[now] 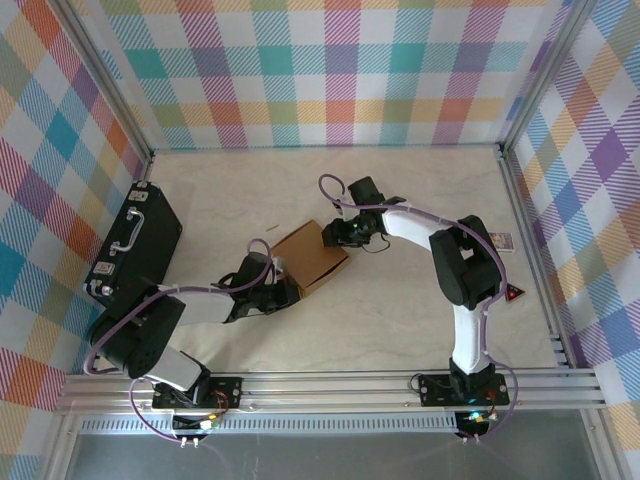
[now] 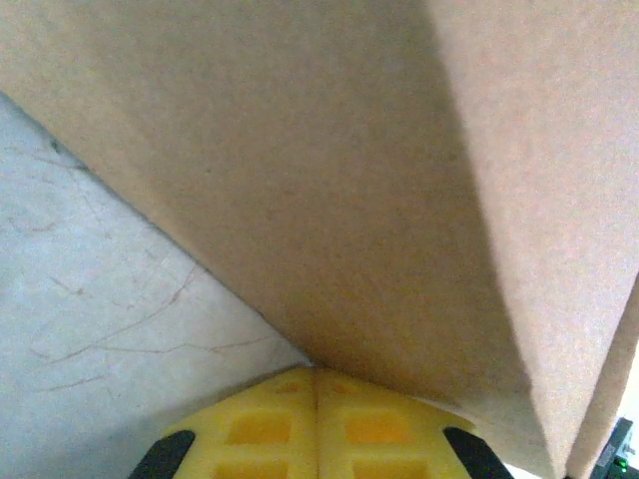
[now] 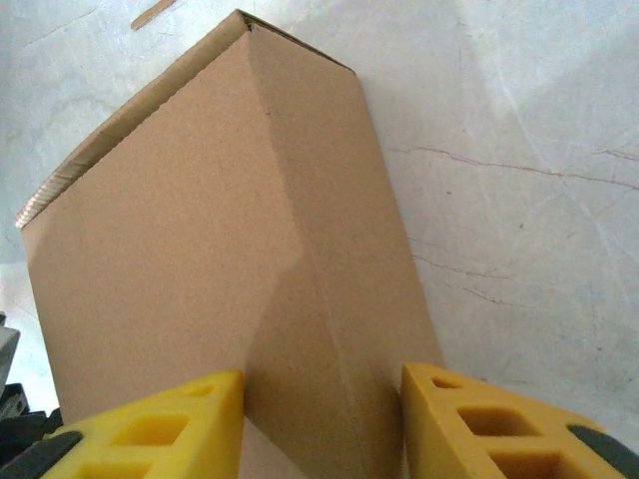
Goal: Fold the paper box
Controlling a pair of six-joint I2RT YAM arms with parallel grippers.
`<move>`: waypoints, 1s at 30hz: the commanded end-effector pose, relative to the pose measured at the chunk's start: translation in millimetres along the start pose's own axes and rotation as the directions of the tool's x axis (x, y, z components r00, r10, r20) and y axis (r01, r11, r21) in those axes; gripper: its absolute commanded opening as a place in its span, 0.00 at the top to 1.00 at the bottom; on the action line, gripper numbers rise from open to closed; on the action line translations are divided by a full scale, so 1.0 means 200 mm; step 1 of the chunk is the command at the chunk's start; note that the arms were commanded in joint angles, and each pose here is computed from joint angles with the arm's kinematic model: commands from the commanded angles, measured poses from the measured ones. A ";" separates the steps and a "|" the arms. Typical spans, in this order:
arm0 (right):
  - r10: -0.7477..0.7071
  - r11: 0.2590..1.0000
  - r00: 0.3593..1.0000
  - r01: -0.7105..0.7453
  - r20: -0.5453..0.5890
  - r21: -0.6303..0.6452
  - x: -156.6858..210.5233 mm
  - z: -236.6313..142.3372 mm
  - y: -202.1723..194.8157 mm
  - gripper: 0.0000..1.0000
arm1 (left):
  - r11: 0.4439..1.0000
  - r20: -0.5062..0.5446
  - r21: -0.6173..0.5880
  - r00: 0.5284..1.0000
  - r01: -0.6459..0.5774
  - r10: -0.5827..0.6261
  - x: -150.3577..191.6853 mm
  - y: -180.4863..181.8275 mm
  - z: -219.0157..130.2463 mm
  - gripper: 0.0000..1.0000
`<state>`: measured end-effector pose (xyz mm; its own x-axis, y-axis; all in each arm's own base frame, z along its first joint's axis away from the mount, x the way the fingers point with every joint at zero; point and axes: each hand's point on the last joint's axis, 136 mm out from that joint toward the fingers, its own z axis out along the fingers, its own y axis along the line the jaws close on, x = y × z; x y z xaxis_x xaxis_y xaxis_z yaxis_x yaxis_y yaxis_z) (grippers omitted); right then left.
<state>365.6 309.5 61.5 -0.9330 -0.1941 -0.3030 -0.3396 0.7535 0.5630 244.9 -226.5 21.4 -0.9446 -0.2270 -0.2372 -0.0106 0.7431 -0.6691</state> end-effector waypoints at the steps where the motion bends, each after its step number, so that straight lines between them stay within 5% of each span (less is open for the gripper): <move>1: 0.036 0.999 0.986 -0.037 -0.162 -0.002 0.22 0.01 0.06 0.56 | 0.993 0.074 -0.038 0.990 -0.115 0.118 -0.11 -0.07 -0.09 0.86; 10: 0.030 0.998 0.992 -0.023 -0.123 0.057 0.18 -0.05 -0.01 0.56 | 0.977 0.104 -0.199 0.989 -0.080 0.102 -0.13 0.09 -0.32 0.81; 19: -0.064 0.993 0.993 0.073 -0.098 0.093 0.09 -0.11 -0.02 0.46 | 0.961 0.236 -0.268 0.972 0.063 0.002 -0.44 0.20 -0.48 0.86; 24: -0.100 0.994 0.995 0.100 -0.020 0.050 -0.09 -0.15 -0.01 0.32 | 0.971 0.225 -0.219 0.973 0.097 -0.047 -0.54 0.22 -0.41 0.91; 30: -0.077 0.997 0.995 0.077 -0.056 -0.008 -0.24 -0.07 0.01 0.38 | 0.973 0.173 -0.199 0.981 0.120 -0.086 -0.58 0.27 -0.25 1.00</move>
<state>414.6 308.1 101.9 -0.8912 -0.2552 -0.3750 -0.4282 0.7463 0.5096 322.5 -119.8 42.0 -0.8701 -0.3999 -0.2881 -0.2221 0.8399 -0.4951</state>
